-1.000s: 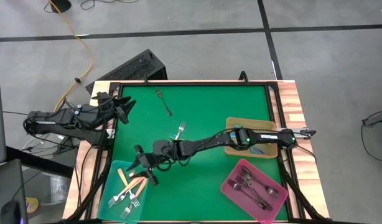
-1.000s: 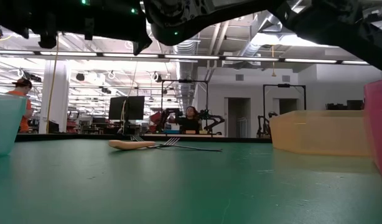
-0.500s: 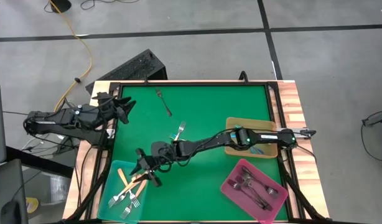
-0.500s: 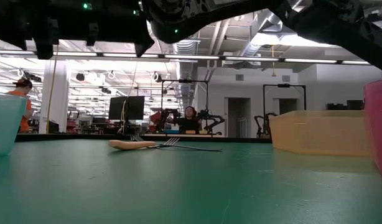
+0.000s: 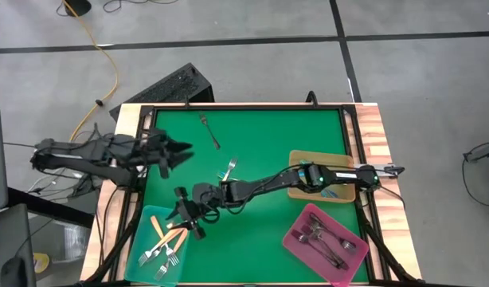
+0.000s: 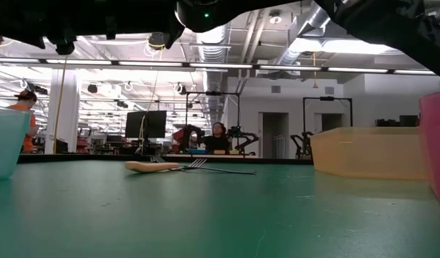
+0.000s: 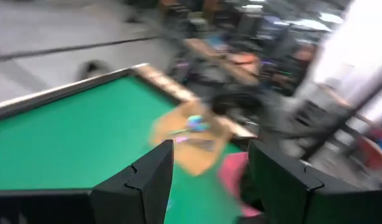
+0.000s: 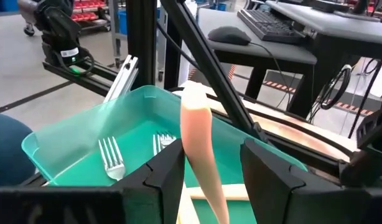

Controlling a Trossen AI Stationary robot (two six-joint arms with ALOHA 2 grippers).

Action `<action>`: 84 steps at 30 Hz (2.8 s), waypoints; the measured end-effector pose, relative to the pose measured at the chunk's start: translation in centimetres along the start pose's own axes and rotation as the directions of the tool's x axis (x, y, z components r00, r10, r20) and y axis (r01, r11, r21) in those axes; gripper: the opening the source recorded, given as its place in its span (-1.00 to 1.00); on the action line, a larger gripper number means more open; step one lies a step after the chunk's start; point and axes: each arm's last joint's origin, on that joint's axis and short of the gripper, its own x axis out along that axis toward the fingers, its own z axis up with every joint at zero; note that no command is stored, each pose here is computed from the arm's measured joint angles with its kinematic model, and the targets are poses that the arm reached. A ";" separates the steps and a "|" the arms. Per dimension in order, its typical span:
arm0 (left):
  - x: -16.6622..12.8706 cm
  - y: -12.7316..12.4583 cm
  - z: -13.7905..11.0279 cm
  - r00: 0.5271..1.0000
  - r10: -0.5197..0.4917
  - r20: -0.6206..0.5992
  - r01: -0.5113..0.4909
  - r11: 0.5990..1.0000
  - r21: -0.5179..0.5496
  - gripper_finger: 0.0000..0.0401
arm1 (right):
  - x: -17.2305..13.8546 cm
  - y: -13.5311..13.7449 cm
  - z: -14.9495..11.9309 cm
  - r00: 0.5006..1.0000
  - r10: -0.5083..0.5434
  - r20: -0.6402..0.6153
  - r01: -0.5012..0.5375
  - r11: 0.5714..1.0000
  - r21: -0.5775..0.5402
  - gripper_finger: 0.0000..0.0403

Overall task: Sort silverware by color (type)
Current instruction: Put the yellow fork into the blue bin

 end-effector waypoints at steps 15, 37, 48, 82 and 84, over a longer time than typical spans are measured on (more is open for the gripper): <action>1.7 -3.9 1.3 0.932 -0.362 -0.029 0.358 0.902 0.240 -0.04 | -0.1 -0.3 -0.9 0.997 0.020 -0.079 -0.020 1.000 0.006 -0.13; -6.2 -9.1 1.2 0.832 -0.524 -0.184 0.549 0.825 0.134 -0.53 | -0.6 -1.8 -1.5 0.995 -0.002 -0.100 0.006 0.999 0.038 -0.13; -4.5 -10.4 -5.0 0.887 -0.227 -0.403 0.340 0.911 0.235 -0.98 | -0.7 -2.1 -1.5 0.995 -0.006 -0.102 0.012 0.998 0.058 -0.13; -4.1 -10.5 -11.1 0.754 0.032 -0.656 -0.007 0.999 0.041 -1.00 | -0.6 -1.9 -1.5 0.995 -0.001 -0.100 0.002 1.000 0.011 -0.13; -4.3 -10.6 -11.2 0.729 0.019 -0.685 -0.019 1.000 0.008 -1.00 | -0.6 -1.8 -1.5 0.995 0.000 -0.100 0.001 1.000 0.004 -0.13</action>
